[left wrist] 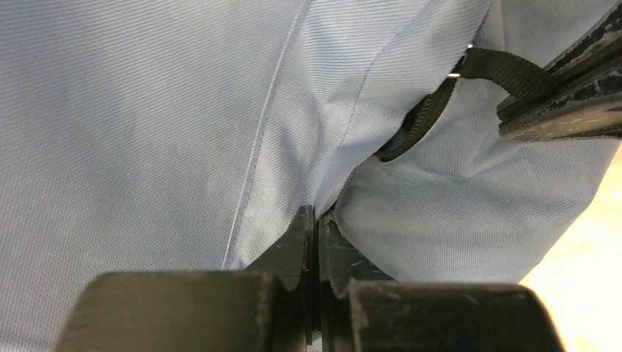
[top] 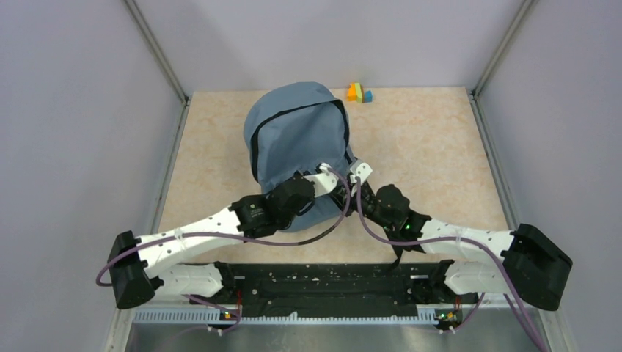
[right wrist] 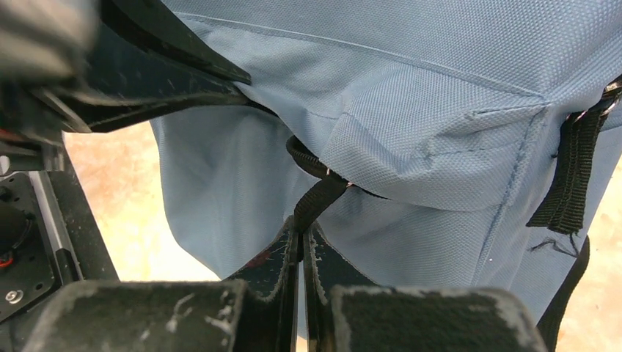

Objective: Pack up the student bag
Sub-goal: Adjust the student bag at the center of the board, then zip the student bag at the center of the board.

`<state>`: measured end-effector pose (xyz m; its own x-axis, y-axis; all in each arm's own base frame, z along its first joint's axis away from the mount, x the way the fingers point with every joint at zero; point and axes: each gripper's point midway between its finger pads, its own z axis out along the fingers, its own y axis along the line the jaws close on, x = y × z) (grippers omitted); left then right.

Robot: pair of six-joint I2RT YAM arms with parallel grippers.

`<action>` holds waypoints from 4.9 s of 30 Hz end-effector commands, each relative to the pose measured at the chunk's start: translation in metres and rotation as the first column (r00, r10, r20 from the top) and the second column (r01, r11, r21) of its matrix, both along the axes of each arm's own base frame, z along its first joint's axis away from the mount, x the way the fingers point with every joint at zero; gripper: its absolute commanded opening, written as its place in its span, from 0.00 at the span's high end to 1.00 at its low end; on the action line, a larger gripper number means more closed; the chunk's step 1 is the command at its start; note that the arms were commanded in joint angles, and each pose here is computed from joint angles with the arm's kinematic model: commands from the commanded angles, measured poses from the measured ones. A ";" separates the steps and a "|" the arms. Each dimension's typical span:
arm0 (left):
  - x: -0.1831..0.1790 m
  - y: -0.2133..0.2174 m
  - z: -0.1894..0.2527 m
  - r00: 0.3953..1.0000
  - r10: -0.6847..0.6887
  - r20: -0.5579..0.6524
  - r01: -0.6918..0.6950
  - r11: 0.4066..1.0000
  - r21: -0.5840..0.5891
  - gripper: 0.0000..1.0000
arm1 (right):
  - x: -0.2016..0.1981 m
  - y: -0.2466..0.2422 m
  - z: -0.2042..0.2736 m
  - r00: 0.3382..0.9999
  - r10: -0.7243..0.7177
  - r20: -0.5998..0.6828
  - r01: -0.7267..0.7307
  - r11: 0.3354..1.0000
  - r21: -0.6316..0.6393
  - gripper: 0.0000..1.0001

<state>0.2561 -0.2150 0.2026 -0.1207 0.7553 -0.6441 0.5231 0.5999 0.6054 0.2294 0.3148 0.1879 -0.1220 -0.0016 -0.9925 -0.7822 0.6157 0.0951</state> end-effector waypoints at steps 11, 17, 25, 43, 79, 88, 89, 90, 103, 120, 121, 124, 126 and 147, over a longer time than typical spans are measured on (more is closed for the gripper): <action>-0.050 -0.004 0.069 0.987 -0.135 0.092 0.163 0.781 -0.603 1.00 | -0.013 0.021 -0.002 0.993 0.081 -0.089 -0.073 0.994 0.084 1.00; -0.062 -0.021 0.055 0.970 -0.239 0.029 0.210 0.782 -0.587 1.00 | -0.022 0.039 0.010 0.986 0.150 -0.068 -0.142 0.984 0.109 1.00; -0.059 -0.029 0.039 0.969 -0.244 -0.045 0.184 0.826 -0.534 1.00 | -0.057 0.092 0.018 0.943 0.333 -0.025 -0.327 0.935 0.136 1.00; -0.060 -0.018 0.039 0.973 -0.218 -0.070 0.155 0.852 -0.500 1.00 | -0.098 0.126 0.041 0.865 0.494 0.086 -0.502 0.856 0.123 1.00; -0.052 0.001 0.028 0.991 -0.092 -0.095 0.036 0.881 -0.471 1.00 | -0.003 -0.034 0.060 1.000 0.012 0.017 -0.012 1.000 -0.023 0.32; -0.053 0.003 0.030 0.991 -0.087 -0.099 0.029 0.877 -0.480 1.00 | 0.016 -0.020 0.050 0.998 -0.061 -0.019 0.060 0.997 -0.045 0.27; -0.053 0.003 0.030 0.991 -0.086 -0.099 0.028 0.877 -0.480 1.00 | 0.017 -0.019 0.051 0.997 -0.067 -0.023 0.066 0.997 -0.032 0.27; -0.053 0.003 0.031 0.991 -0.086 -0.100 0.027 0.877 -0.480 1.00 | 0.019 -0.019 0.051 0.996 -0.081 -0.031 0.080 0.997 -0.023 0.27; -0.073 -0.024 0.071 0.960 -0.213 -0.184 0.070 0.815 -0.575 0.54 | 0.040 -0.049 0.036 0.956 -0.289 -0.047 0.286 0.957 -0.050 1.00; -0.107 -0.088 0.009 0.846 -0.065 -0.530 -0.298 0.766 -0.570 0.42 | 0.037 -0.049 0.034 0.957 -0.284 -0.066 0.283 0.959 -0.028 1.00; -0.104 -0.083 0.005 0.845 -0.031 -0.534 -0.326 0.762 -0.559 0.41 | 0.037 -0.050 0.034 0.956 -0.286 -0.066 0.285 0.958 -0.026 1.00; -0.100 -0.074 -0.006 0.838 0.032 -0.545 -0.385 0.741 -0.549 0.38 | 0.037 -0.051 0.035 0.955 -0.291 -0.062 0.290 0.957 -0.023 1.00; -0.091 -0.066 -0.014 0.841 0.093 -0.533 -0.424 0.725 -0.542 0.37 | 0.037 -0.052 0.035 0.954 -0.293 -0.060 0.292 0.956 -0.022 1.00; -0.034 -0.048 -0.017 0.895 0.284 -0.343 -0.446 0.587 -0.676 0.58 | 0.034 -0.040 0.030 0.967 -0.244 -0.078 0.243 0.970 -0.017 1.00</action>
<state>0.2091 -0.2543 0.1646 -0.5281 -0.0072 -0.8492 0.2092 0.9681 -0.1383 0.2555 0.2734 0.1966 -0.2403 -0.0449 -0.9697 -0.6173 0.7780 0.1170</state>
